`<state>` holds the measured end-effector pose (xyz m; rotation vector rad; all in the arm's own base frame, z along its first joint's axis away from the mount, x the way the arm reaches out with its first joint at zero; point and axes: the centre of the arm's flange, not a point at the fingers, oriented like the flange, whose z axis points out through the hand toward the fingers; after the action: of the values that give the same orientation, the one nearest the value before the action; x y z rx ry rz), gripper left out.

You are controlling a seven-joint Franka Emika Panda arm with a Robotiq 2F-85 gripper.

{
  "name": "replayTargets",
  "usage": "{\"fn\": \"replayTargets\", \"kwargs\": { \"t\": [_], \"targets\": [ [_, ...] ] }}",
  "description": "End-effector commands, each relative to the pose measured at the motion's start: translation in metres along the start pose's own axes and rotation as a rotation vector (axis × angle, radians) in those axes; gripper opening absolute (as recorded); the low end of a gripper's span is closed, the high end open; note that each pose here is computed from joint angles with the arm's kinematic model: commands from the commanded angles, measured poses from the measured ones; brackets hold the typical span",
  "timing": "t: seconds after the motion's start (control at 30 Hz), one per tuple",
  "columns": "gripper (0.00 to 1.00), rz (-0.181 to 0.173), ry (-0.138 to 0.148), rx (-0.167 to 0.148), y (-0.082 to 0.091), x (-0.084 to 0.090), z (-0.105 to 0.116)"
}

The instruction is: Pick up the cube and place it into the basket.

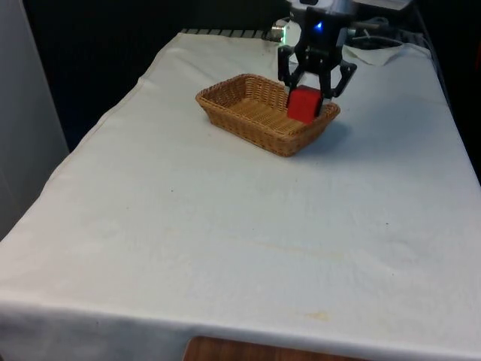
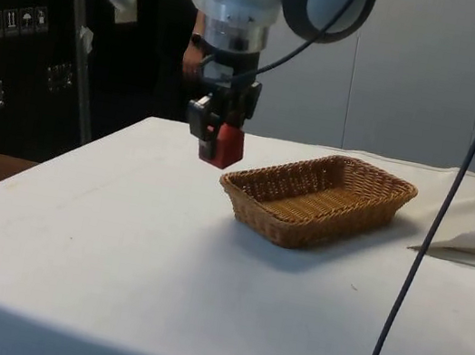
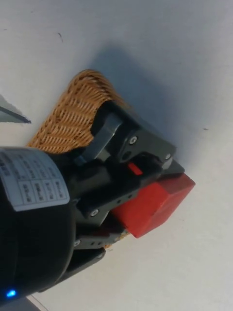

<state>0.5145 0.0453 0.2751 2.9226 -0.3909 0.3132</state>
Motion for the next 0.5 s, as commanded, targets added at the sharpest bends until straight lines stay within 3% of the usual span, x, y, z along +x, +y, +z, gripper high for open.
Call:
{"fn": "replayTargets", "kwargs": {
  "t": [0.0, 0.23, 0.27, 0.3, 0.47],
  "targets": [
    [0.01, -0.003, 0.014, 0.004, 0.005, -0.002, -0.002],
    [0.01, -0.019, 0.002, 0.002, 0.021, -0.019, -0.001],
    [0.01, -0.017, -0.012, -0.002, 0.019, -0.019, 0.0],
    [0.01, -0.023, 0.002, 0.003, 0.023, -0.021, -0.001],
    [0.01, -0.035, -0.01, 0.002, 0.037, -0.032, 0.002]
  ]
}}
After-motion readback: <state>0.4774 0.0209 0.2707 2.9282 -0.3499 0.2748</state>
